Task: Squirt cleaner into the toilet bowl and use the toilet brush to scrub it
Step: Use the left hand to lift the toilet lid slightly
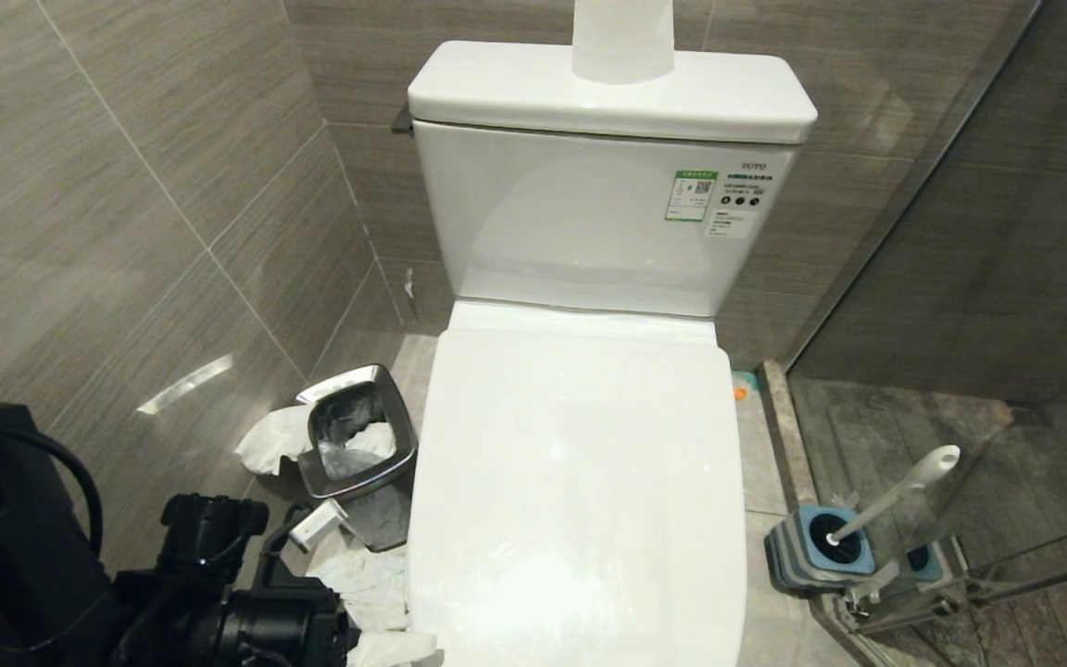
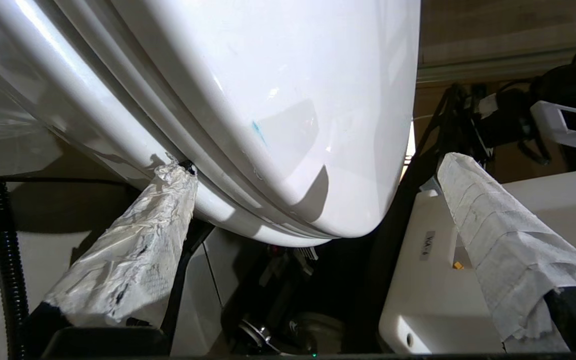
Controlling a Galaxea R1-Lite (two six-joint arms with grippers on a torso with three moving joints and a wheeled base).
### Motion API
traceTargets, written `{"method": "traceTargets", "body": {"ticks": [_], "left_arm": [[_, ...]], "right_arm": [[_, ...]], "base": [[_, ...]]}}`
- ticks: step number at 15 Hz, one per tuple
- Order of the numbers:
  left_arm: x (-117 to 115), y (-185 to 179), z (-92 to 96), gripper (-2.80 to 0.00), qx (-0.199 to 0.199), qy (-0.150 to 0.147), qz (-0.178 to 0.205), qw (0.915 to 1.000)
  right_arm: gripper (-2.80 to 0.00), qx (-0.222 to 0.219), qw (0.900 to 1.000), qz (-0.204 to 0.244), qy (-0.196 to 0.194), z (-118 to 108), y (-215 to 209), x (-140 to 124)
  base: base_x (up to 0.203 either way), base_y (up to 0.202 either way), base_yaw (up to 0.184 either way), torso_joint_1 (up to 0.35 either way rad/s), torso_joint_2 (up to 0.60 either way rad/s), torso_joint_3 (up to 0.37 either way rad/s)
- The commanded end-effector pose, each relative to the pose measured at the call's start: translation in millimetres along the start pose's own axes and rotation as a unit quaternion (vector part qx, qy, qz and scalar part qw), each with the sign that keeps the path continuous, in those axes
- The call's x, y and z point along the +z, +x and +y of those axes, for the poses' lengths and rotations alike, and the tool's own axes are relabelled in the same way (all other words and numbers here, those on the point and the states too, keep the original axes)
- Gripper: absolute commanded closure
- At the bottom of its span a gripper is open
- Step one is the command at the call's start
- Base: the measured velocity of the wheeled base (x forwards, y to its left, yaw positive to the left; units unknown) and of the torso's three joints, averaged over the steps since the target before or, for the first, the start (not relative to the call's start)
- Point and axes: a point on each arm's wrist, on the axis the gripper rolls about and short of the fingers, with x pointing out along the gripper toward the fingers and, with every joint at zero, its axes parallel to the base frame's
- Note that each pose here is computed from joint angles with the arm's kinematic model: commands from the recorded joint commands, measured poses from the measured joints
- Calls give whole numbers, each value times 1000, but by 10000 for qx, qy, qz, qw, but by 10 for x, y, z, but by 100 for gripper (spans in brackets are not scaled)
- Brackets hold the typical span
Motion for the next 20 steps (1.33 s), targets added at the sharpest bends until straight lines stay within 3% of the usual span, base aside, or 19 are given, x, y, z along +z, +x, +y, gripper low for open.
{"method": "traceTargets", "body": {"ticks": [1,7,20], "left_arm": [[5,4,1,-280,65,30,-5,10000],[6,17,-42,-280,325,251,27,9992],[-66,52,-167,-280,303,450,195,9983]], "right_arm": [[0,3,10000,3,0,0,0,-1],[0,3,10000,2,0,0,0,-1],[0,3,10000,3,0,0,0,-1]], "base": [[0,0,0,0,0,0],[0,0,0,0,0,0],[0,0,0,0,0,0]]}}
